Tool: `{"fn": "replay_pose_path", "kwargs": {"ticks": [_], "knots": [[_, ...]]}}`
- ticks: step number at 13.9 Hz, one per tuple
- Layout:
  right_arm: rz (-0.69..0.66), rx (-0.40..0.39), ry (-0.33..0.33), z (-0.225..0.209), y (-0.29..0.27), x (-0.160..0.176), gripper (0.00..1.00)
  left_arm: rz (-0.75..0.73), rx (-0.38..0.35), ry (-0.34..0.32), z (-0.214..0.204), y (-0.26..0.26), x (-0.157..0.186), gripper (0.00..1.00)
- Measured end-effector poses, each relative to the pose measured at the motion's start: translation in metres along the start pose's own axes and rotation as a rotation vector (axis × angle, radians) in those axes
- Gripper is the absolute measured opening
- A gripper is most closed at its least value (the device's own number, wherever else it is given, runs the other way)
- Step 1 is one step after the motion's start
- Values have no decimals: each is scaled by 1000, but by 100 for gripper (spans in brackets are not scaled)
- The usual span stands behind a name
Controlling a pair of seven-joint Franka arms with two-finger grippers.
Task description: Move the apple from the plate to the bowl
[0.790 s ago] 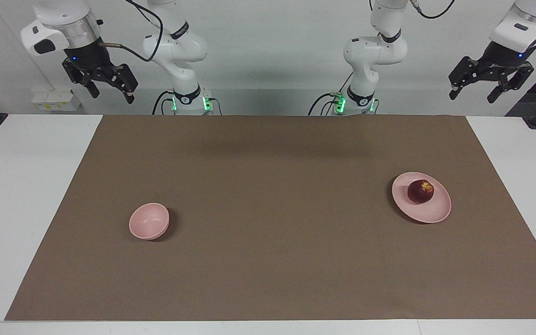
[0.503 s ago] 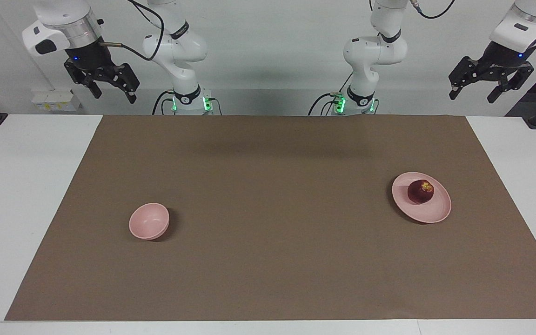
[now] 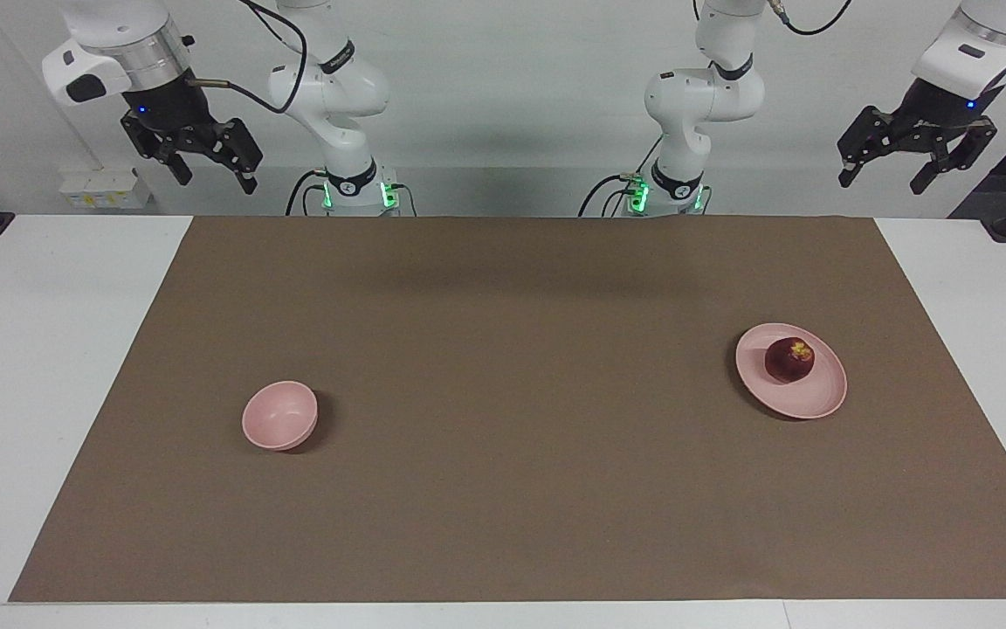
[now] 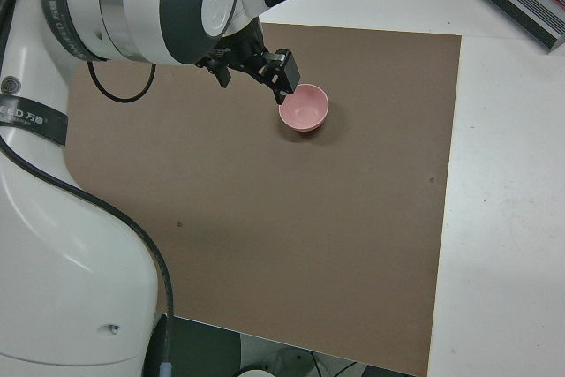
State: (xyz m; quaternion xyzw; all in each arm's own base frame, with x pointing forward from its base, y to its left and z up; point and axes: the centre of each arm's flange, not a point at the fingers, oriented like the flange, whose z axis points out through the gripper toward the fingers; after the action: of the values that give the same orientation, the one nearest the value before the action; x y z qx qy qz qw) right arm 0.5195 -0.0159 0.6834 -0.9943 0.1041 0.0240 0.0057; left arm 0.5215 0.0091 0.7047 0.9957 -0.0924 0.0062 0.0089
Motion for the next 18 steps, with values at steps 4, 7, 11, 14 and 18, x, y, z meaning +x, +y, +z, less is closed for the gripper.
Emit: {"fn": "replay_pose_path", "kwargs": {"ticks": [4, 7, 11, 14, 18], "knots": [[4, 0, 0, 0, 2, 0, 100, 1, 3, 13, 0, 0, 2, 100], [5, 0, 0, 0, 2, 0, 100, 1, 12, 59, 9, -2, 12, 100], [5, 0, 0, 0, 3, 0, 100, -3, 20, 98, 47, -8, 30, 100], [5, 0, 0, 0, 3, 0, 100, -10, 26, 118, 95, -15, 43, 100], [5, 0, 0, 0, 3, 0, 100, -37, 23, 97, 168, -32, 41, 100]]}}
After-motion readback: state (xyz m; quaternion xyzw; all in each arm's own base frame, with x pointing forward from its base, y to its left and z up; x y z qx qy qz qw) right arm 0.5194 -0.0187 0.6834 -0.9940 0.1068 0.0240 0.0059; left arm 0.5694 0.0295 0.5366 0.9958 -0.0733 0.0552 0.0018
